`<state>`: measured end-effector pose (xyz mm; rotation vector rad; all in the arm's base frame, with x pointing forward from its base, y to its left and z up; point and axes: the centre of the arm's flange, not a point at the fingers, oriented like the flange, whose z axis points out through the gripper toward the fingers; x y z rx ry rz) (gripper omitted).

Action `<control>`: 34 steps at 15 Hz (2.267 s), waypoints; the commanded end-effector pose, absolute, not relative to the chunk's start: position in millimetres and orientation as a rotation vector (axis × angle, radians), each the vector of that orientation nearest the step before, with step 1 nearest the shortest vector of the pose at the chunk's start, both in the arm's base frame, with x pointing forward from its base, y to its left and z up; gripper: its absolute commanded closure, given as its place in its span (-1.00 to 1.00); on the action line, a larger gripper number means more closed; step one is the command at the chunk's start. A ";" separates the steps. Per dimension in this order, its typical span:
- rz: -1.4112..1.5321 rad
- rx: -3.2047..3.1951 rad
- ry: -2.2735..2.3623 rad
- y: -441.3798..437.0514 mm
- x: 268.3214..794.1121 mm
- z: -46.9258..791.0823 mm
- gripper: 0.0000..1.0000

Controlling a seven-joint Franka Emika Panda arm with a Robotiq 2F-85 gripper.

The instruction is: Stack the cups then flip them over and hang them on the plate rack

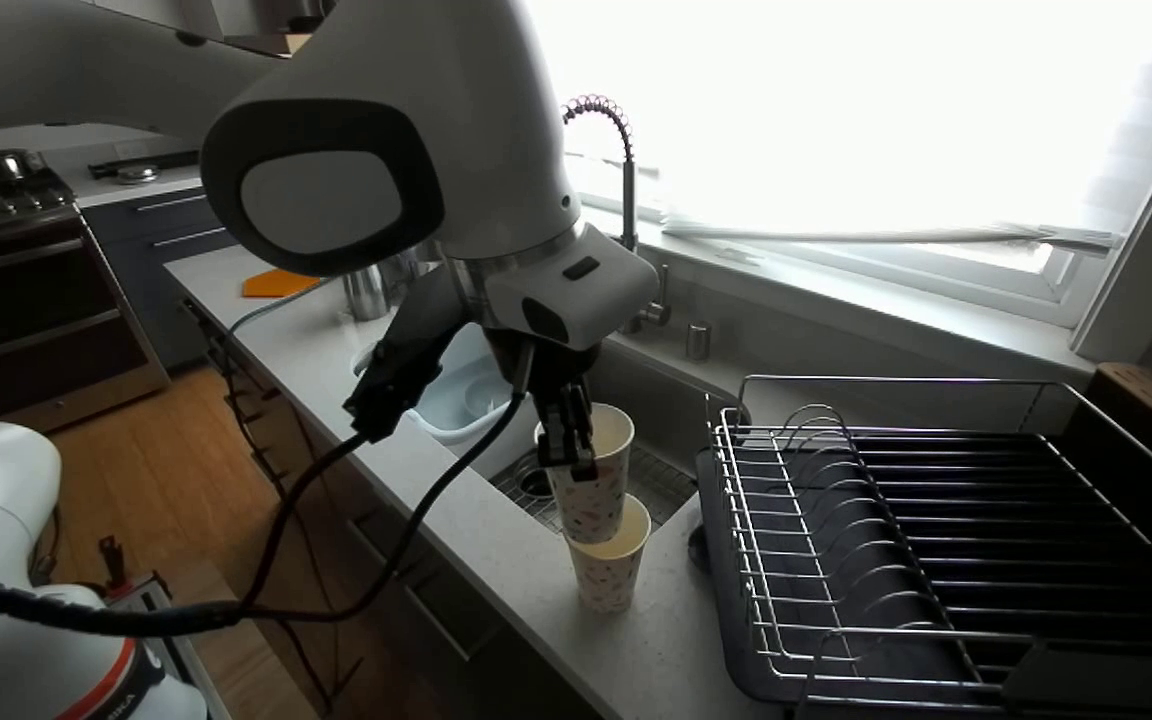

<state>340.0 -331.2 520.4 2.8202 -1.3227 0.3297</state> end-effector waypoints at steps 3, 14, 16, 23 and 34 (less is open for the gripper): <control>0.399 2.828 -1.329 -332.1 335.6 505.2 0.98; 0.299 2.813 -1.389 -348.7 329.6 453.5 0.15; 0.287 2.801 -1.397 -351.3 329.8 448.2 -0.17; 0.251 2.796 -1.390 -361.1 324.0 431.7 -1.00; 0.137 2.791 -1.452 -381.4 317.8 396.0 -0.17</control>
